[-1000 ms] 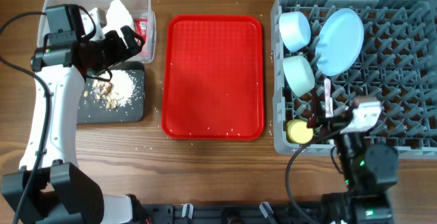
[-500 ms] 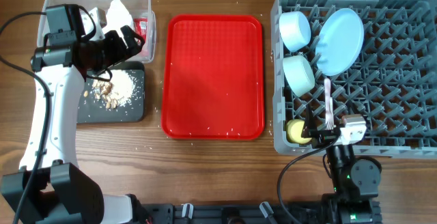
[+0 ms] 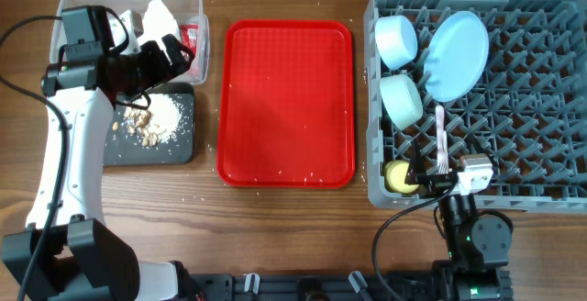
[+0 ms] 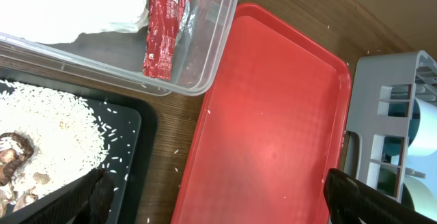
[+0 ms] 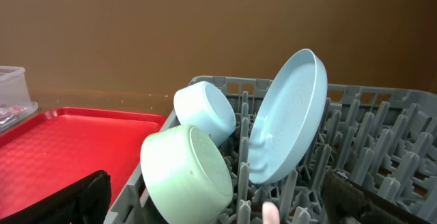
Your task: Sort waste into correct bins and load items into the dishwasher rack
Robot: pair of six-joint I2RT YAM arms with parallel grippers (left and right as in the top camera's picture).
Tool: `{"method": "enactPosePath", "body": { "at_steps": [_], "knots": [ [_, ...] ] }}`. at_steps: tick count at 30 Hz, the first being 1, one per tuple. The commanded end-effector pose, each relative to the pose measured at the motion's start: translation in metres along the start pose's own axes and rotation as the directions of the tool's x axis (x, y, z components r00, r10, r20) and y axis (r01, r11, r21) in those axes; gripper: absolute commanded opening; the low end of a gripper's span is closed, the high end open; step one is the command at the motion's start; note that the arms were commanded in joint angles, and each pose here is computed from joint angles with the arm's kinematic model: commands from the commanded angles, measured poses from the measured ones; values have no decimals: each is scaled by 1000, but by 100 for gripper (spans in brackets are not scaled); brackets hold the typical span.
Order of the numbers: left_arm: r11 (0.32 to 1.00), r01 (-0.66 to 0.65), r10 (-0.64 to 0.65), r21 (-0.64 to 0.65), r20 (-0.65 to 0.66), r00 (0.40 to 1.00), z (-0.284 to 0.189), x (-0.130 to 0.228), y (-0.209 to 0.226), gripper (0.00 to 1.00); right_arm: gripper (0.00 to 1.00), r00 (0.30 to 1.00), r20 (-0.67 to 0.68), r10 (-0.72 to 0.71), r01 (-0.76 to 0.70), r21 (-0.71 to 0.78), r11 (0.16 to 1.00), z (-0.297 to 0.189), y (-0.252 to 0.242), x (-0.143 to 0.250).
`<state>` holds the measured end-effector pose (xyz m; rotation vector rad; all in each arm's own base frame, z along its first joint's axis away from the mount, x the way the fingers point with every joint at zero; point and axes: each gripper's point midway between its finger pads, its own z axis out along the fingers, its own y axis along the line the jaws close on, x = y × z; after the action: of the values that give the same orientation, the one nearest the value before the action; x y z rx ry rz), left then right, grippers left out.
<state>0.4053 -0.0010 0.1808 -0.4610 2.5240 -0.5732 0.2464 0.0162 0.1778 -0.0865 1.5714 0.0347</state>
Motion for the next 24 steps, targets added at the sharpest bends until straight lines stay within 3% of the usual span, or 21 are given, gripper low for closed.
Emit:
{"method": "enactPosePath", "body": {
  "at_steps": [1,9,15,19,24],
  "knots": [
    [1000,-21,21,1,16,1000,-3,-4,-1,100,100,1000,8,-19,19,-13,1000,0,2,2],
    [1000,-23,23,2,20,1000,-5,-5,-2,100,100,1000,8,-19,19,-13,1000,0,2,2],
    [997,-76,74,11,101,992,-30,-10,-17,100,100,1000,8,-20,20,-13,1000,0,2,2],
    [982,-184,166,51,243,956,-42,-12,-41,100,100,1000,8,-20,20,-13,1000,0,2,2],
    [948,-303,236,99,421,876,-47,15,-51,100,100,1000,8,-19,19,-13,1000,0,2,2]
  ]
}}
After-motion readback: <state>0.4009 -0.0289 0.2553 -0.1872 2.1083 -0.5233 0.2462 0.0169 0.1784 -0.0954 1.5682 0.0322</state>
